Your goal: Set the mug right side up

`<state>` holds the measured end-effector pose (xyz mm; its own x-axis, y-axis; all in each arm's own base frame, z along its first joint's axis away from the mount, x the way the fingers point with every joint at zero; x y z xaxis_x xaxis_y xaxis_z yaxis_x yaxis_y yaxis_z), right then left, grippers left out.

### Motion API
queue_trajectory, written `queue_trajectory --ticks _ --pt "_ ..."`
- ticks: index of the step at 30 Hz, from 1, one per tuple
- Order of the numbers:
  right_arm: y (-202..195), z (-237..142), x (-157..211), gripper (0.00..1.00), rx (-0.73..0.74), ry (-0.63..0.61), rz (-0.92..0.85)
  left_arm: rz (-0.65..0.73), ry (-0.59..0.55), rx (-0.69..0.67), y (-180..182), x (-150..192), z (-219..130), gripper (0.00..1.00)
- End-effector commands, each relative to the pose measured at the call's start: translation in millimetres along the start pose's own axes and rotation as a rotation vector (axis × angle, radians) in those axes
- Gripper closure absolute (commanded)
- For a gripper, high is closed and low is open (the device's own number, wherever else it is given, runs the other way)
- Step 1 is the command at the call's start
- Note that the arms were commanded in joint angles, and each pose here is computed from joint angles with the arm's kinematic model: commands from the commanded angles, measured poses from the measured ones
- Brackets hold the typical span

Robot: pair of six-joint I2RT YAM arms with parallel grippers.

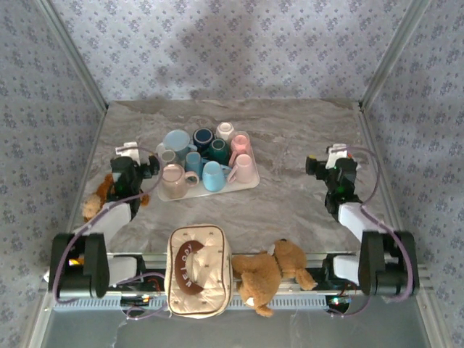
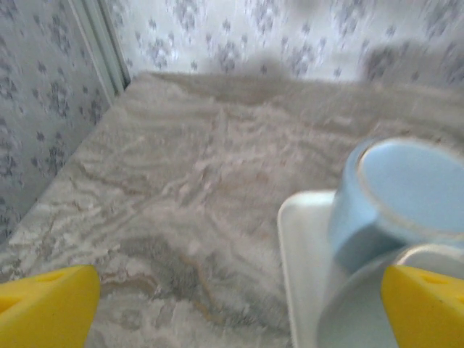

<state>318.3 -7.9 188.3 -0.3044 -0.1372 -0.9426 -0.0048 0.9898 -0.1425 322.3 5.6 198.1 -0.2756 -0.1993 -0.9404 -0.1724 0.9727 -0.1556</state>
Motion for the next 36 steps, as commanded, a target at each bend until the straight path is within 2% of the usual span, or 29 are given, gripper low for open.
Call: queue_trajectory --ticks 1,7,11,14,18,26,30,36 --pt "4.7 -19.3 -13.7 0.06 -0.063 0.083 0.091 -0.083 0.007 -0.007 -4.2 -31.6 -20.6 0.01" --pt "32.4 -44.7 -47.8 0.15 -0.332 0.093 0.125 -0.086 0.034 0.068 -16.3 -70.2 -60.1 0.01" --pt "65.8 -63.7 -64.8 0.15 -0.565 0.075 0.064 -0.077 0.101 0.232 -36.6 -80.3 -80.7 0.01" --pt "93.9 -77.1 -73.3 0.13 -0.694 0.1 -0.003 -0.118 0.218 0.334 -53.8 -80.6 -89.5 0.01" --pt "126.3 -85.5 -74.6 0.1 -0.817 0.154 -0.094 -0.084 0.409 0.498 -81.2 -68.6 -99.9 0.0" --pt "177.2 -74.0 -54.6 0.03 -0.916 0.211 -0.335 0.063 0.625 0.717 -130.3 -46.5 -109.8 0.01" --pt "189.4 -54.3 -45.7 0.02 -0.919 0.259 -0.338 0.06 0.665 0.78 -140.5 -41.5 -105.1 0.01" --pt "204.0 -20.1 -42.7 0.0 -0.815 0.375 -0.287 0.059 0.657 0.83 -149.8 -39.9 -98.0 0.0"
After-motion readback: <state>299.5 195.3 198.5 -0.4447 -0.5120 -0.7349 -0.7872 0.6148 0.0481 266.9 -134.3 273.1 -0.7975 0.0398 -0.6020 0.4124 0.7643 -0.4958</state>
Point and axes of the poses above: each hand's point on the last joint's axis, 136 mm out from that joint toward the fingers, its own z axis out along the fingers, its own y axis along the line the jaws close on, x = y × z, the point moved 6 cm from there along -z, back along the fingers, and after that the axes turned 8 degrees about -z, right-handed, at the moved point
